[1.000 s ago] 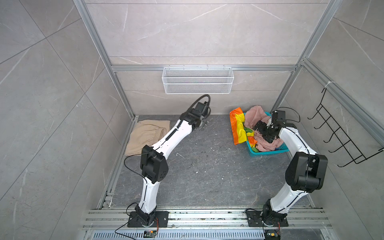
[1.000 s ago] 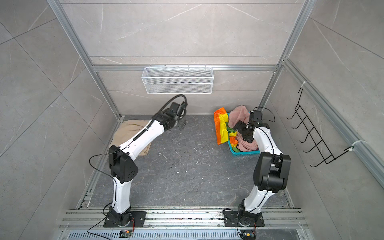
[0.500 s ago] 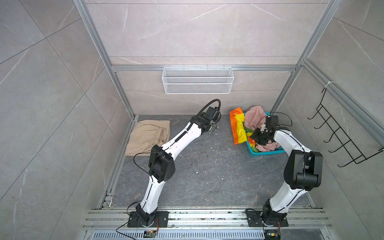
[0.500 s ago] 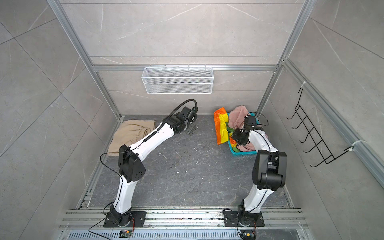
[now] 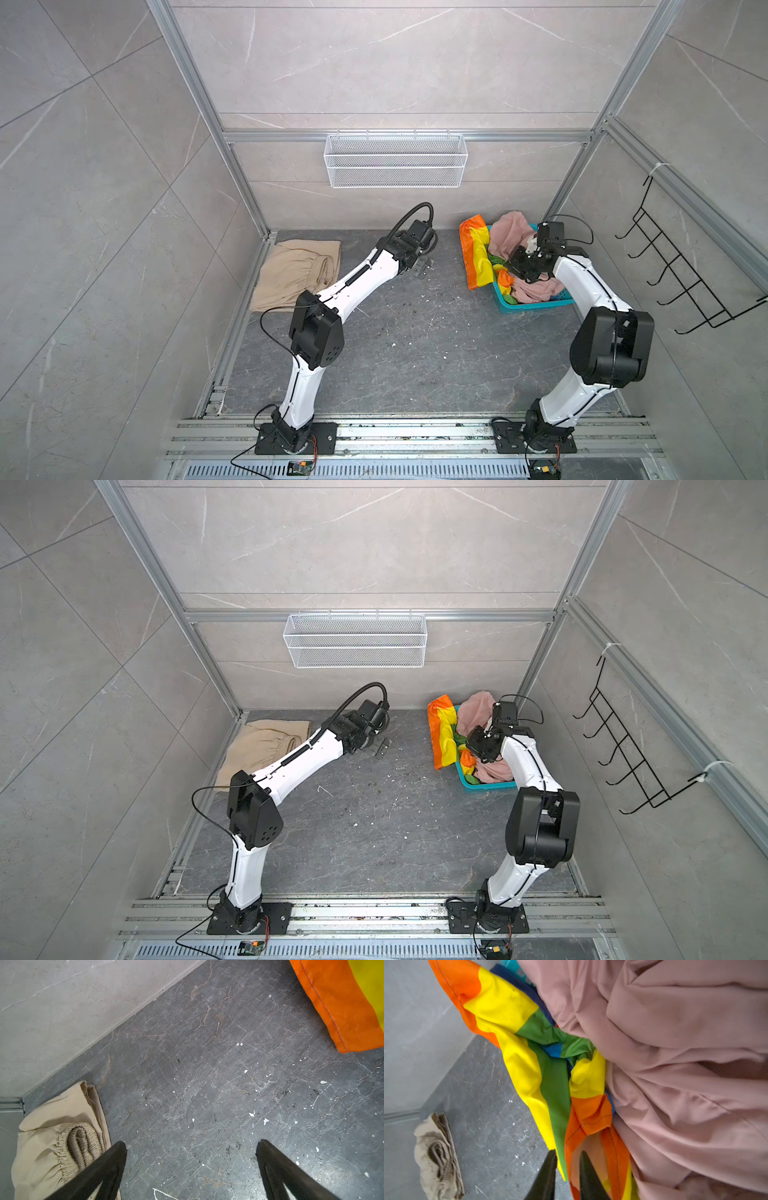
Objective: Fold and stack the shorts
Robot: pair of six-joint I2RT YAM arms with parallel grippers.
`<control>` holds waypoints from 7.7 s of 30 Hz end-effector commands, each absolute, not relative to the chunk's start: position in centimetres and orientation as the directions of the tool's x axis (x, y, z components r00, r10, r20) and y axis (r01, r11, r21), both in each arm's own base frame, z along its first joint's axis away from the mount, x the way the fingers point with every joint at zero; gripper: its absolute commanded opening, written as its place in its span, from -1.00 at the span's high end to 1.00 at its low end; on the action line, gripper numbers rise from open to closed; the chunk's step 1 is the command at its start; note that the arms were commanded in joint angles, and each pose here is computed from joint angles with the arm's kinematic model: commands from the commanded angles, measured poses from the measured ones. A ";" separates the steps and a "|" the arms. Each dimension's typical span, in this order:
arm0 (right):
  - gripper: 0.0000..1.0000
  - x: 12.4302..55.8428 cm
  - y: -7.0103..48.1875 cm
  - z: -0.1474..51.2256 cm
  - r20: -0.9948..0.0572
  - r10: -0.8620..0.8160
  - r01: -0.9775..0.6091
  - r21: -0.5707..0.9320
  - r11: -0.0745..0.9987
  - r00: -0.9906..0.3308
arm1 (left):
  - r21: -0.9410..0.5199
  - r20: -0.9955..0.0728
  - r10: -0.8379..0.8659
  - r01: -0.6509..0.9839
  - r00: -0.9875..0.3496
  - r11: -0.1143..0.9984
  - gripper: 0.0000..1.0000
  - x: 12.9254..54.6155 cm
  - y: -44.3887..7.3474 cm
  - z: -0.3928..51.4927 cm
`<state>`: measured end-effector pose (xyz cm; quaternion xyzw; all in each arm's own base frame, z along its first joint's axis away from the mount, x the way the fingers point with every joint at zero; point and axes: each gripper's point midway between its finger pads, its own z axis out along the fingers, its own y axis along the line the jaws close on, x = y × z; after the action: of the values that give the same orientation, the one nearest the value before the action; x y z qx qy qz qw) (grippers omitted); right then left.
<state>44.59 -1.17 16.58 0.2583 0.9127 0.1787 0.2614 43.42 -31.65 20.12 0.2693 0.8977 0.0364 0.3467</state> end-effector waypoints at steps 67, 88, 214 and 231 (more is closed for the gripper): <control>1.00 43.1 3.0 66.3 -0.796 0.603 -0.539 0.530 0.655 -0.049 | 0.035 -0.668 0.362 0.459 -0.650 0.888 -0.99 39.0 -31.0 23.4; 1.00 35.3 5.6 74.9 -0.707 0.707 -0.812 0.408 0.417 0.008 | -0.032 -0.672 0.315 0.450 -0.671 0.892 -0.99 38.3 -31.3 23.5; 1.00 33.2 12.5 18.4 -0.348 0.306 0.079 0.537 0.840 -0.886 | -0.538 -0.255 -0.111 0.046 -0.961 0.842 -0.99 52.4 -27.3 11.8; 1.00 33.8 12.2 17.4 -0.343 0.323 0.090 0.549 0.831 -0.882 | -0.836 -0.013 -0.059 -0.022 -0.998 0.548 -0.99 29.6 -37.9 15.7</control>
<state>31.99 12.32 15.12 0.1223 0.9385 0.2646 0.1849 31.14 -34.46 16.49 0.0221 0.9124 -0.4025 0.0705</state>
